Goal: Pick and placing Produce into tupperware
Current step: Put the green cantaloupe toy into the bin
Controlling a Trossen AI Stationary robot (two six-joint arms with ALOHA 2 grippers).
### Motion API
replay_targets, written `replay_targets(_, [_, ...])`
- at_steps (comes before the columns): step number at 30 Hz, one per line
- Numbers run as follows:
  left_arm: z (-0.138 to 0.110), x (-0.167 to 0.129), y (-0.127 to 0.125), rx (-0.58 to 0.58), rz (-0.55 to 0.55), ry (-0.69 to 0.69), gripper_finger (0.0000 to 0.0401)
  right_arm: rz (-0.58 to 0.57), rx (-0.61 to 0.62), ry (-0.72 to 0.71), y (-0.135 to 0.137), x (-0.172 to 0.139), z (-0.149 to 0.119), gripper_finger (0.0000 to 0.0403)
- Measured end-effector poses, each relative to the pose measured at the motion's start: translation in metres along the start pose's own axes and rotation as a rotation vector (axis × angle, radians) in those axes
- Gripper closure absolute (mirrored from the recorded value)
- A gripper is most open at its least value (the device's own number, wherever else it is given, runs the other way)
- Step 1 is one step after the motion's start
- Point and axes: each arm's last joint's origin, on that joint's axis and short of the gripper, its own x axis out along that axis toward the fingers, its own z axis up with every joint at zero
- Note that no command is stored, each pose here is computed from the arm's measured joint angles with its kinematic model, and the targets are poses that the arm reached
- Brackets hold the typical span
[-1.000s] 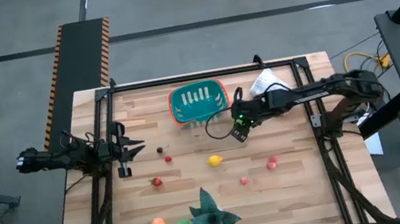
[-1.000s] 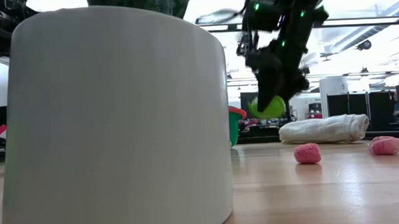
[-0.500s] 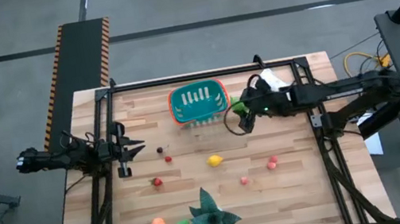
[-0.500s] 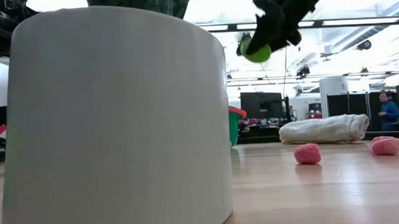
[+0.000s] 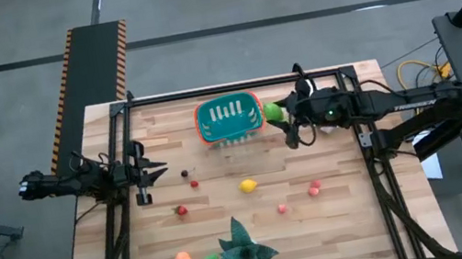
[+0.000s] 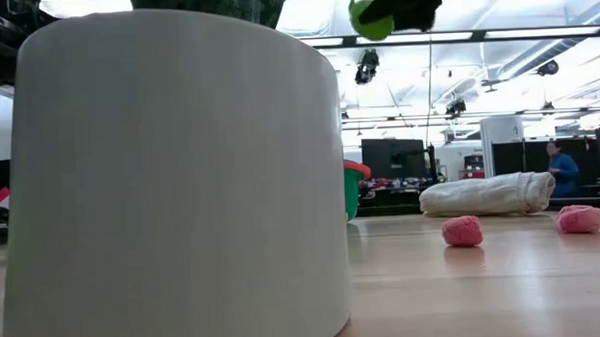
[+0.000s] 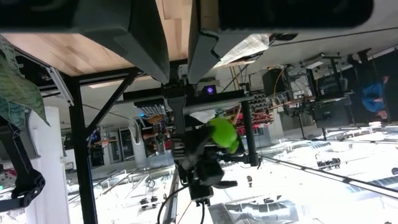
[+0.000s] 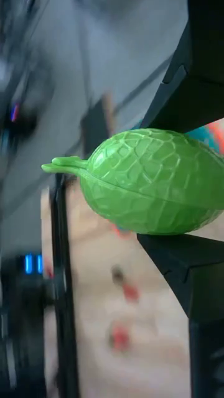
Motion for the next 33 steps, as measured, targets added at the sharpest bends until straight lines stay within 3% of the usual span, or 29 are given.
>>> replay_targets(3, [0.000,0.000,0.000,0.000,0.001,0.000,0.0355,0.230,-0.051,-0.029,0.006,-0.003,0.002,0.0177])
replay_targets(11, [0.000,0.000,0.000,0.000,0.002,0.001,0.0355,0.740,-0.036,-0.110,0.018,-0.012,0.008,0.0177])
replay_targets(14, [0.000,0.000,0.000,0.000,0.003,0.001,0.0355,0.876,-0.061,-0.167,0.021,-0.015,0.012,0.0177])
replay_targets(22, [0.000,0.000,0.000,0.000,0.003,0.001,0.0355,0.916,-0.142,-0.224,0.022,-0.016,0.013,0.0177])
replay_targets(33, [0.000,0.000,0.000,0.000,0.003,0.001,0.0355,0.908,-0.142,-0.222,0.021,-0.016,0.013,0.0177])
